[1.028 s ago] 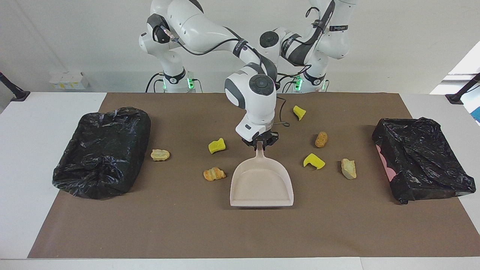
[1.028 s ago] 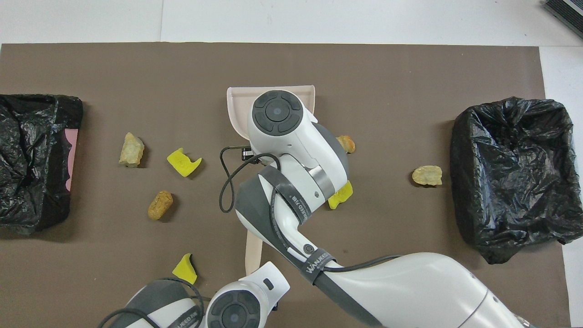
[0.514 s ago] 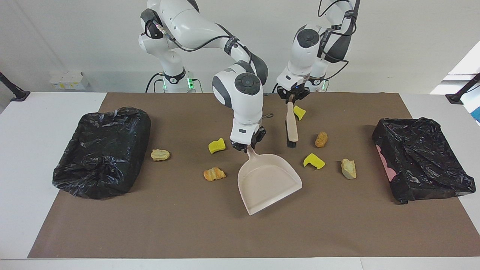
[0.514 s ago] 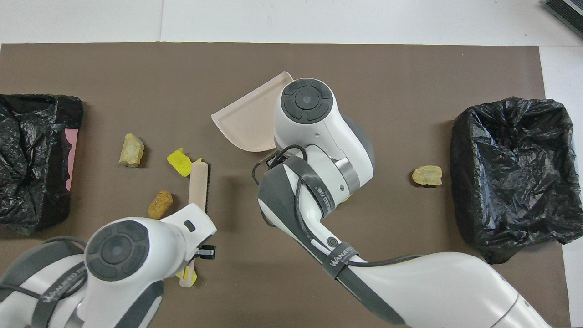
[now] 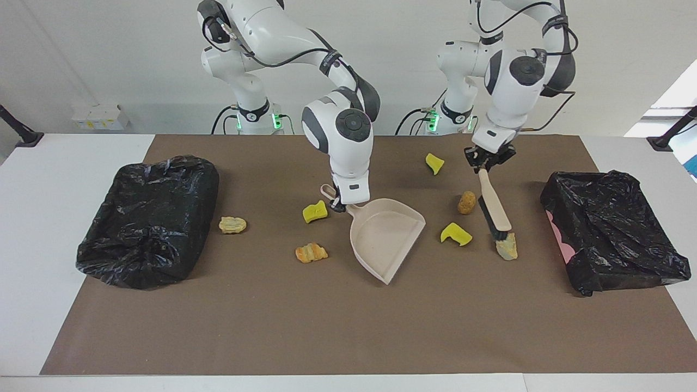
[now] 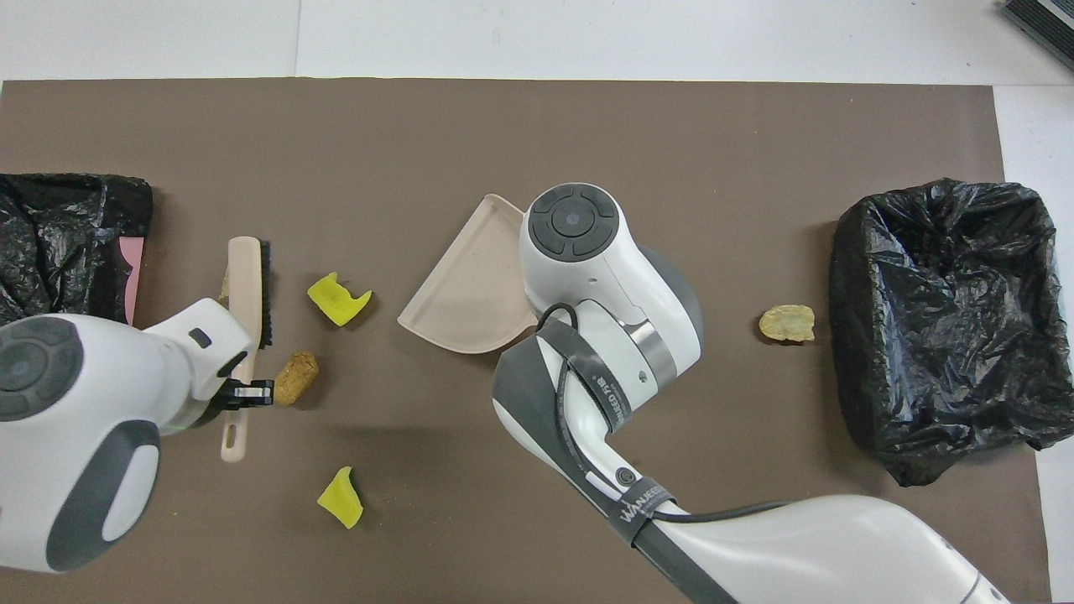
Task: Sweep and dump trash in bin
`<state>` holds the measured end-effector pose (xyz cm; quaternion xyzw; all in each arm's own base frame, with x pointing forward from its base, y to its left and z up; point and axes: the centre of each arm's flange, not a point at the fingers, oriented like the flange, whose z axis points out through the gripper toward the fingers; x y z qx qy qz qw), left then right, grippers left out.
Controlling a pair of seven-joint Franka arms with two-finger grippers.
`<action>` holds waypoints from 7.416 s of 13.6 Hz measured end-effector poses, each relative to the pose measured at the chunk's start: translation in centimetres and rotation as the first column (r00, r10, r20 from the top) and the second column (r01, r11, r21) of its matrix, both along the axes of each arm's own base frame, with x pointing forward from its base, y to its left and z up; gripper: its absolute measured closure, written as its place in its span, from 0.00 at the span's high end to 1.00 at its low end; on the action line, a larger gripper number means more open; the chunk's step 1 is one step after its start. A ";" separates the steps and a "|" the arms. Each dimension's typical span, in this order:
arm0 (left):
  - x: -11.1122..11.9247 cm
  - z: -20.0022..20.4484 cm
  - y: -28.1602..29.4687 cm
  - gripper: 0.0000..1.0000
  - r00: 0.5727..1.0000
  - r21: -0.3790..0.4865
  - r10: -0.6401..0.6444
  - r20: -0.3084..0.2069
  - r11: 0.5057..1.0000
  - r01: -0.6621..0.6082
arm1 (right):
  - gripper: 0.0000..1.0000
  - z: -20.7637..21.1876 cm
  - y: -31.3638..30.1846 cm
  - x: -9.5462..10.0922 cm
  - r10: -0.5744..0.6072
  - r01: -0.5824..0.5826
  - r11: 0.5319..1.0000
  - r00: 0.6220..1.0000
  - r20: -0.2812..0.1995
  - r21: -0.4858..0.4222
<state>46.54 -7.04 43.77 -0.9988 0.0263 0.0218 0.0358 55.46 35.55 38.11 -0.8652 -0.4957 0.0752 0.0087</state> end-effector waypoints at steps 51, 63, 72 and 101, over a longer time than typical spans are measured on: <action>-2.3 -4.2 -1.0 0.26 0.947 0.066 0.237 -0.218 0.971 -0.228 | 0.31 -3.0 1.0 -4.9 0.537 -0.549 0.812 0.836 -0.115 -0.198; -8.5 -9.2 -9.6 0.26 0.969 -0.016 0.142 -0.200 0.989 -0.148 | 0.31 -2.8 3.0 -6.9 0.541 -0.556 0.794 0.831 -0.131 -0.245; -12.1 -8.9 -21.5 0.26 0.976 -0.183 0.044 -0.213 0.979 -0.085 | 0.31 -3.2 3.7 -7.6 0.509 -0.522 0.812 0.852 -0.122 -0.261; -20.5 -7.5 -15.2 0.26 0.712 0.243 0.668 -0.216 0.743 -0.623 | 0.31 -3.6 5.5 -8.7 0.632 -0.641 0.744 0.767 -0.110 -0.190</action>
